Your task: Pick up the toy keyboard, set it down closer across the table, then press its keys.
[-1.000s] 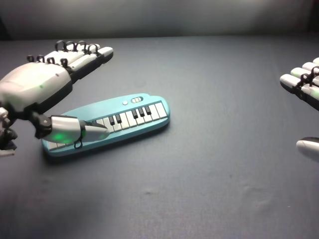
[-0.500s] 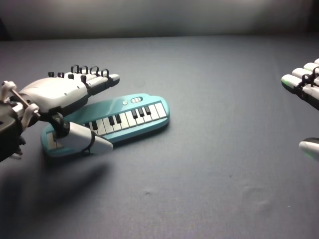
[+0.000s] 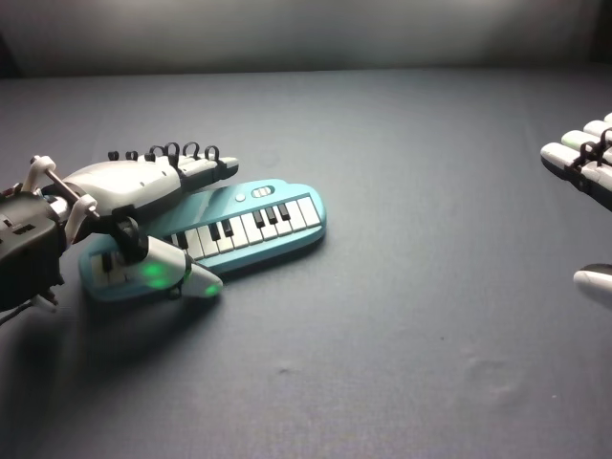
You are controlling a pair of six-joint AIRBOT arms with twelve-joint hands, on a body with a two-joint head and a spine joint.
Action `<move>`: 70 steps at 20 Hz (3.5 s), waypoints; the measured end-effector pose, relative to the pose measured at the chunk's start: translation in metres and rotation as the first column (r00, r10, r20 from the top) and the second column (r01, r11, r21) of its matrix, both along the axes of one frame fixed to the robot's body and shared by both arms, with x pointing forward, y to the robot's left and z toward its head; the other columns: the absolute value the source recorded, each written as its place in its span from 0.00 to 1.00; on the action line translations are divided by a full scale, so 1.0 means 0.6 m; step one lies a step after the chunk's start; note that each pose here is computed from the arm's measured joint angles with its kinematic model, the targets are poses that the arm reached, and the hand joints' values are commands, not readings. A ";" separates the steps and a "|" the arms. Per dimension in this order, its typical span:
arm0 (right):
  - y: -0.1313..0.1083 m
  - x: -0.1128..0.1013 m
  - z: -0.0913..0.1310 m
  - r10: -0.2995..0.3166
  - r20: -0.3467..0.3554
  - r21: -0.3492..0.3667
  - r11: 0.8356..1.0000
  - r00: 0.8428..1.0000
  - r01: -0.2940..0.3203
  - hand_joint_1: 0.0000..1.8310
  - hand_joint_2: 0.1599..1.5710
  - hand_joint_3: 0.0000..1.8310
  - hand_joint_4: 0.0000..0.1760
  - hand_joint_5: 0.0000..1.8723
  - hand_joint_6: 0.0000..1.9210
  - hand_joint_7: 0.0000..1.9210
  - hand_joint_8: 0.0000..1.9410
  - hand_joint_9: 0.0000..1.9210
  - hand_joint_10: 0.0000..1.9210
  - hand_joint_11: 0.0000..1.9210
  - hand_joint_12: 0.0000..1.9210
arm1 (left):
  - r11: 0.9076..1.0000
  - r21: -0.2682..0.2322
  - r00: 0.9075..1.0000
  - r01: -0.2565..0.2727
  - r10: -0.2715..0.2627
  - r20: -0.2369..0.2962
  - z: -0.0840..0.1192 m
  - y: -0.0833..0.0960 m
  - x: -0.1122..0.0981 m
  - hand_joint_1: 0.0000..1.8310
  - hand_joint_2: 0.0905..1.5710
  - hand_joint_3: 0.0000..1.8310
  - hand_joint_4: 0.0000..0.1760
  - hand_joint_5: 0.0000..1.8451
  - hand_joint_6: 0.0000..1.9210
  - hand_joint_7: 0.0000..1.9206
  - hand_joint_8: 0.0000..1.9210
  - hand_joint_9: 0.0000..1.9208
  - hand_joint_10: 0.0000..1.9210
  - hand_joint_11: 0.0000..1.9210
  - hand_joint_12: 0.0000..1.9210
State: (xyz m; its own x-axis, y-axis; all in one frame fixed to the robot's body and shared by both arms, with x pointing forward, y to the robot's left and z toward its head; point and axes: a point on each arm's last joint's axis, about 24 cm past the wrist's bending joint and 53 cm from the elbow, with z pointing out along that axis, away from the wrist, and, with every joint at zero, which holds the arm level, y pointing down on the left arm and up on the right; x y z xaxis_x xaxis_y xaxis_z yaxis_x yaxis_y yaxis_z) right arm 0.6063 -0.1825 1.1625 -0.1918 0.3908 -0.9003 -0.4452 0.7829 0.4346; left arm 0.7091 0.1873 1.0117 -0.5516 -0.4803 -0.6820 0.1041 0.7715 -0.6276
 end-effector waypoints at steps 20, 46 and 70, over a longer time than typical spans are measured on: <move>-0.002 0.000 0.006 -0.002 0.003 0.027 1.000 1.000 0.002 0.18 0.84 0.00 0.00 0.00 0.00 0.00 0.00 0.00 0.00 0.00 0.00 | 0.985 0.012 0.977 0.173 -0.173 0.125 0.069 -0.081 -0.036 0.80 0.68 0.00 0.00 0.14 0.68 0.11 0.69 0.23 0.83 0.27 0.96; 0.010 -0.021 0.076 0.054 0.121 0.141 0.987 0.991 -0.072 0.00 0.83 0.00 0.41 0.00 0.00 0.00 0.00 0.00 0.00 0.00 0.00 | 0.887 -0.083 0.890 0.453 -0.447 0.087 0.035 -0.396 -0.072 0.43 0.61 0.00 0.94 0.00 0.00 0.00 0.00 0.00 0.00 0.00 0.01; 0.164 0.041 -0.079 0.211 -0.126 -0.025 0.976 0.969 -0.216 0.08 0.89 0.00 0.26 0.05 0.01 0.00 0.00 0.00 0.00 0.00 0.00 | 0.959 -0.265 0.924 0.102 0.007 0.381 0.233 0.012 -0.078 0.41 0.78 0.01 0.00 0.04 0.00 0.00 0.00 0.00 0.00 0.00 0.00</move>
